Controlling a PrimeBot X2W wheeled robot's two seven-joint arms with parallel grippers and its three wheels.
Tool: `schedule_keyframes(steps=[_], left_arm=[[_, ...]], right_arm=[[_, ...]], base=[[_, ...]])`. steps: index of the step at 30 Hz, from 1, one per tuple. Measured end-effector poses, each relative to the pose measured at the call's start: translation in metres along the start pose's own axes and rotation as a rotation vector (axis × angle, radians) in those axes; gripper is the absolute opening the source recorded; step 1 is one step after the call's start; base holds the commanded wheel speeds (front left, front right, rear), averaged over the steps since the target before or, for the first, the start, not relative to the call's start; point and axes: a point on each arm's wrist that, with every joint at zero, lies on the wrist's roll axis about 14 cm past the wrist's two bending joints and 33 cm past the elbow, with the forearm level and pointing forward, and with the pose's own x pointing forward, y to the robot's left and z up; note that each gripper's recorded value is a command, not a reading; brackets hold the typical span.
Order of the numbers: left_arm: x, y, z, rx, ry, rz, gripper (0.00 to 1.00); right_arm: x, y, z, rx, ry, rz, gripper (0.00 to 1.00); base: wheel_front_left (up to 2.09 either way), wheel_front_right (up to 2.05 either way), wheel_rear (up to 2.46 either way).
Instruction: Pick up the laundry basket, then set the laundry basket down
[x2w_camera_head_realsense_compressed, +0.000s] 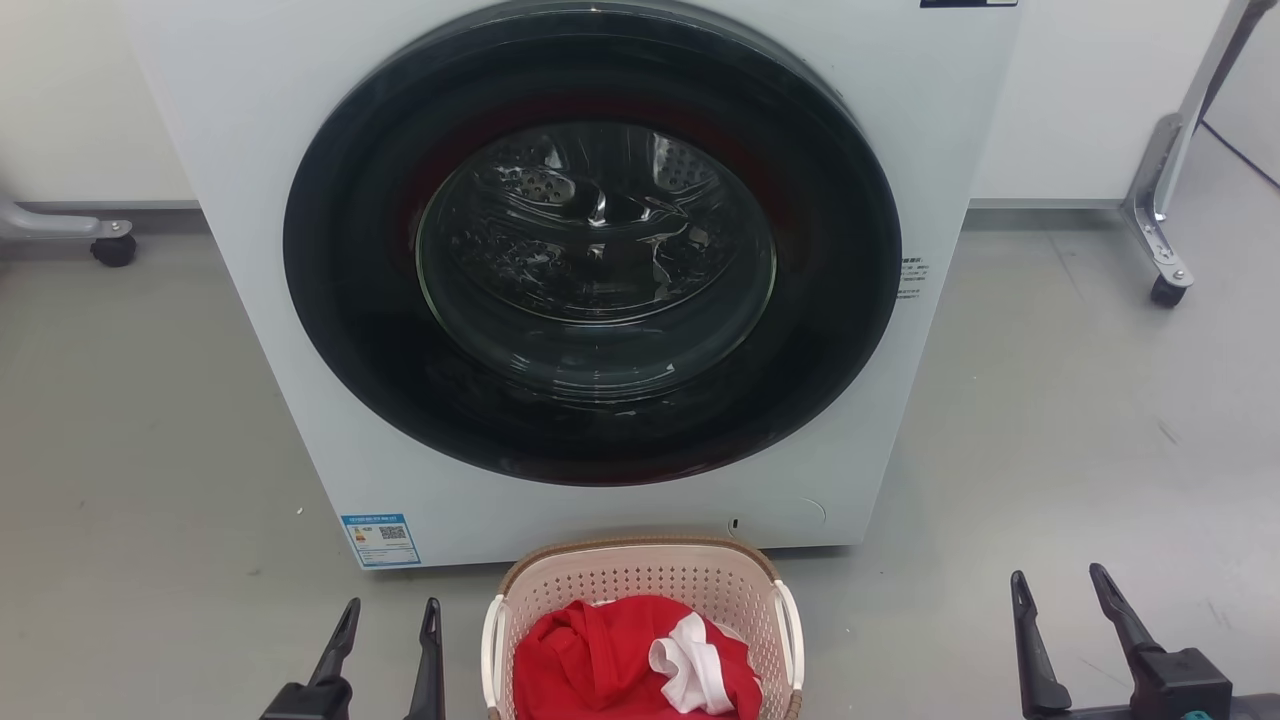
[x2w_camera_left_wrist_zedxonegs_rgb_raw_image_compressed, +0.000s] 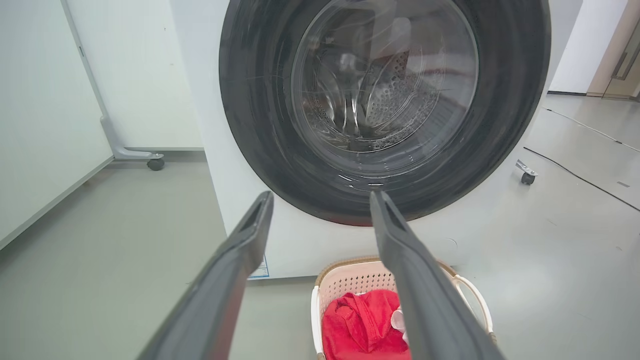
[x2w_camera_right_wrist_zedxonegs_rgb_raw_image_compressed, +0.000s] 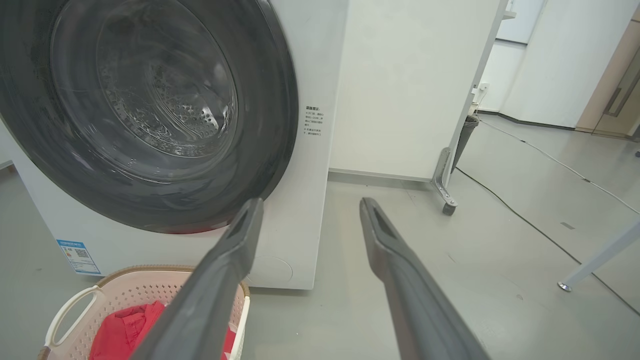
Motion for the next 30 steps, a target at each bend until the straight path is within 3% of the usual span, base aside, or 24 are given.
schedule_keyframes(steps=[30], left_arm=[[-0.0005,0.0048,-0.0082,0.007,0.024,0.02,1.0]], right_arm=[[-0.0018,0.0006,-0.0086,0.02,0.025,-0.014,1.0]], base=[[0.0,0.0,0.0]])
